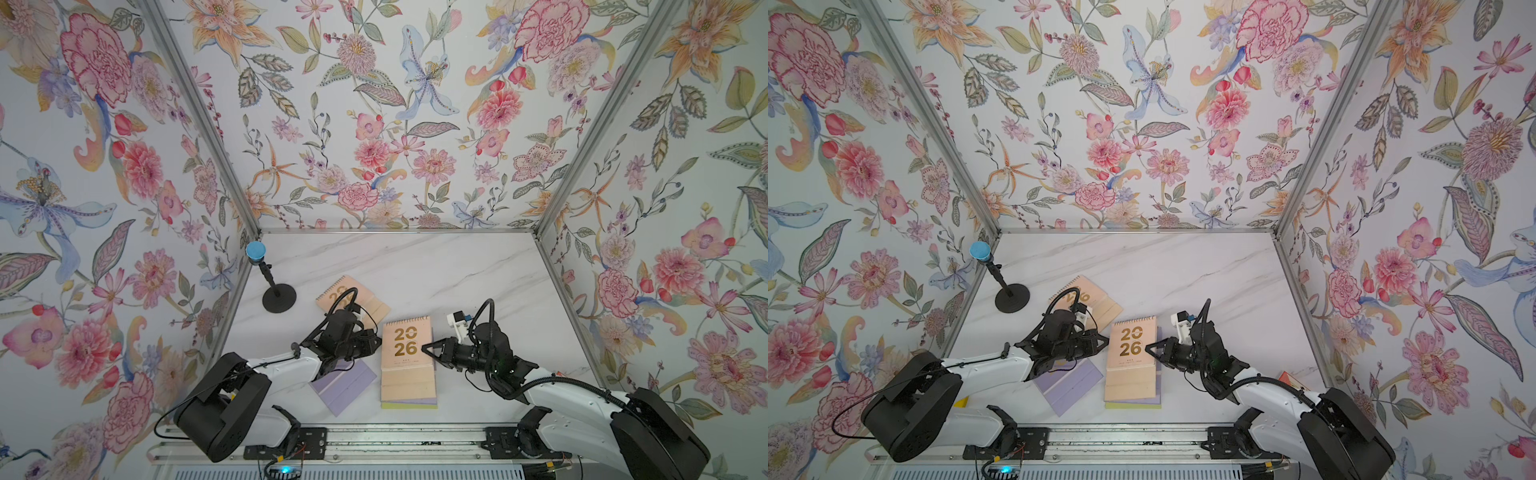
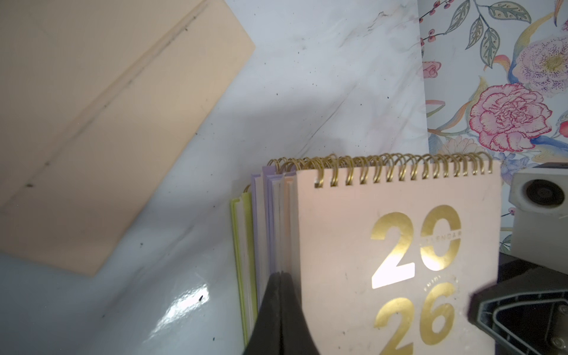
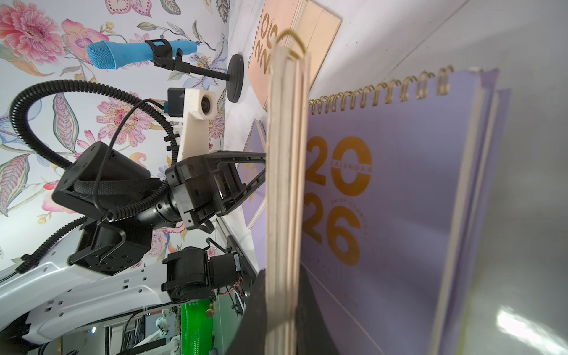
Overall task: Stack the calendars
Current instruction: Place the calendar at the calendar.
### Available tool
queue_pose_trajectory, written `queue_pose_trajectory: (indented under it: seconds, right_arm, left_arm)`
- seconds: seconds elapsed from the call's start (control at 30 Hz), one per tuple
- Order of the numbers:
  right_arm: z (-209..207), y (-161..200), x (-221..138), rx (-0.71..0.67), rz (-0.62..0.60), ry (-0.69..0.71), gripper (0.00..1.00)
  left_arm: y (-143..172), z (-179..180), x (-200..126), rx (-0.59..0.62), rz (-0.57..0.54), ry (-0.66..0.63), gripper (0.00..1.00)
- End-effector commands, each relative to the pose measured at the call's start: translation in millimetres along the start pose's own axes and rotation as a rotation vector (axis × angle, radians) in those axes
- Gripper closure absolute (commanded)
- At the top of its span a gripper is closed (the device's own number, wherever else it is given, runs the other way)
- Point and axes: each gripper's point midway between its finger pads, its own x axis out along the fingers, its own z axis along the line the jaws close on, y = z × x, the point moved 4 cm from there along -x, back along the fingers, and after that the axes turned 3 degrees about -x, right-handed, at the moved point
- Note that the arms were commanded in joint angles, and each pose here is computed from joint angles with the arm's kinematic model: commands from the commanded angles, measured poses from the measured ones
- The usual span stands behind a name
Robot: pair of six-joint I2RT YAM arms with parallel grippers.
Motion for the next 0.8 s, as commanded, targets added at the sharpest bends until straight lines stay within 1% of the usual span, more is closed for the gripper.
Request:
queue_pose_trajectory:
  seconds: [0.0,0.13,0.2,0.37,0.4,0.77]
  right_arm:
    - [4,-4,-1,-0.006,-0.025,-0.035,0.85]
    - [-2,-4,-2,0.001,-0.032,-0.006,0.77]
    - [-3,-4,-3,0.002,-0.036,0.002,0.75]
    - [-8,-2,-5,0.006,-0.032,0.016,0.74]
    - [-12,-9,-9,0.017,-0.057,0.026,0.74]
    - [-24,-17,-9,0.039,-0.062,0.034,0.74]
  left_arm:
    - [6,2,2,-0.010,0.019,0.007,1.00]
    - [6,1,3,-0.012,0.019,0.009,1.00]
    - [6,1,3,-0.011,0.018,0.011,1.00]
    - [7,2,3,-0.013,0.020,0.007,1.00]
    - [7,2,4,-0.014,0.021,0.007,1.00]
    - [8,3,4,-0.018,0.022,0.005,1.00]
